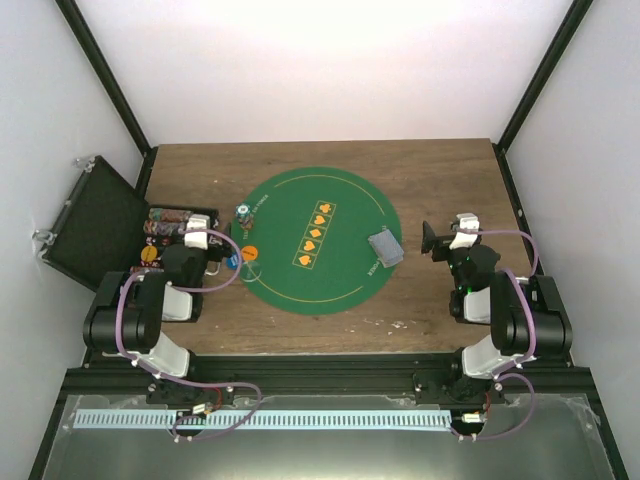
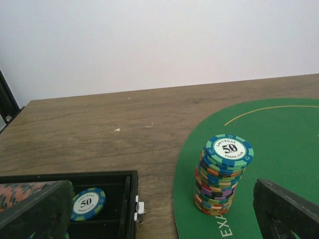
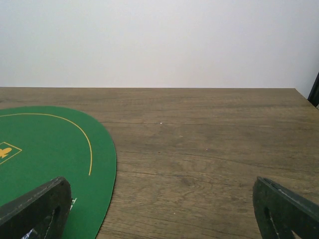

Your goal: Distribute texas hold em gaming equipment

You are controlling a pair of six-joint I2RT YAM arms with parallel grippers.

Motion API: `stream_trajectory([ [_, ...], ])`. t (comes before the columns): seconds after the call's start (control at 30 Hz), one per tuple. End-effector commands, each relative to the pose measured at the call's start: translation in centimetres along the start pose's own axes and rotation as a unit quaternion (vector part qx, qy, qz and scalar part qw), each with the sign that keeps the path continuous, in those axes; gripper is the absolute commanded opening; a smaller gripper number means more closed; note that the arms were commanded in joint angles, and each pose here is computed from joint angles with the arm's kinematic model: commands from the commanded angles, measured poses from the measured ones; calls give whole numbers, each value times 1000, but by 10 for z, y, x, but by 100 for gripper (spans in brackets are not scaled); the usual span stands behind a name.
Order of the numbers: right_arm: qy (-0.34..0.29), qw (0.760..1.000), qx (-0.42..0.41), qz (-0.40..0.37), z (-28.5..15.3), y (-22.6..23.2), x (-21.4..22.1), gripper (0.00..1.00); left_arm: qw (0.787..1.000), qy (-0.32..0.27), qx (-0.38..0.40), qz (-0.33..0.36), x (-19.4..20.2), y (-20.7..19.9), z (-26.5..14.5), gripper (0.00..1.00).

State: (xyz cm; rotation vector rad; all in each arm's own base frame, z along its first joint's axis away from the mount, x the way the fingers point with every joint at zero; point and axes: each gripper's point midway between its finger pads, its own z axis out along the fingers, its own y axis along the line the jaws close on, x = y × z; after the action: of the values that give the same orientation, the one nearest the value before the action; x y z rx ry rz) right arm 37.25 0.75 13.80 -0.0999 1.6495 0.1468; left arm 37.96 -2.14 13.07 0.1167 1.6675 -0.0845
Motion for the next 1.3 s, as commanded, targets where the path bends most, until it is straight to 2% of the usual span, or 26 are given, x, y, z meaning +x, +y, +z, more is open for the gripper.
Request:
stream_trajectory([
  [0.0,-19,1000,-4,-12,4,2,-12,100,1000,-15,18,8,-9,-5,1,100],
  [0.37,-28,1000,-1,-11,2,2,-18,100,1000,-13,10,2,-14,0,5,100],
  [0.43,-23,999,34,4,5,-11,-26,100,1000,-21,3,-12,-29,7,0,100],
  [0.53,-8,997,76,25,10,-27,-43,100,999,-1,32,-35,-45,12,-5,100],
  [0.63,-10,998,57,39,13,-20,-75,100,999,34,36,-11,-66,18,-5,99],
  [0.73,-20,998,-6,51,15,1,-116,100,988,146,55,5,-61,14,-8,99],
  [0.87,0,993,-86,80,17,29,-167,100,950,255,167,70,-64,-18,-48,98],
  [0.93,14,985,-153,83,14,51,-185,100,919,298,241,92,-66,-40,-81,97],
  [1.03,38,967,-234,94,5,79,-201,100,850,391,339,95,-50,-82,-126,95],
  [1.1,57,962,-248,103,3,84,-205,100,808,468,338,117,-25,-95,-138,94],
  [1.17,72,965,-228,109,6,80,-207,100,769,532,318,155,4,-95,-145,99],
  [1.2,80,967,-216,111,7,77,-205,100,758,549,310,169,14,-93,-146,100],
  [1.27,96,968,-200,116,7,74,-199,100,751,564,285,192,29,-84,-141,100],
])
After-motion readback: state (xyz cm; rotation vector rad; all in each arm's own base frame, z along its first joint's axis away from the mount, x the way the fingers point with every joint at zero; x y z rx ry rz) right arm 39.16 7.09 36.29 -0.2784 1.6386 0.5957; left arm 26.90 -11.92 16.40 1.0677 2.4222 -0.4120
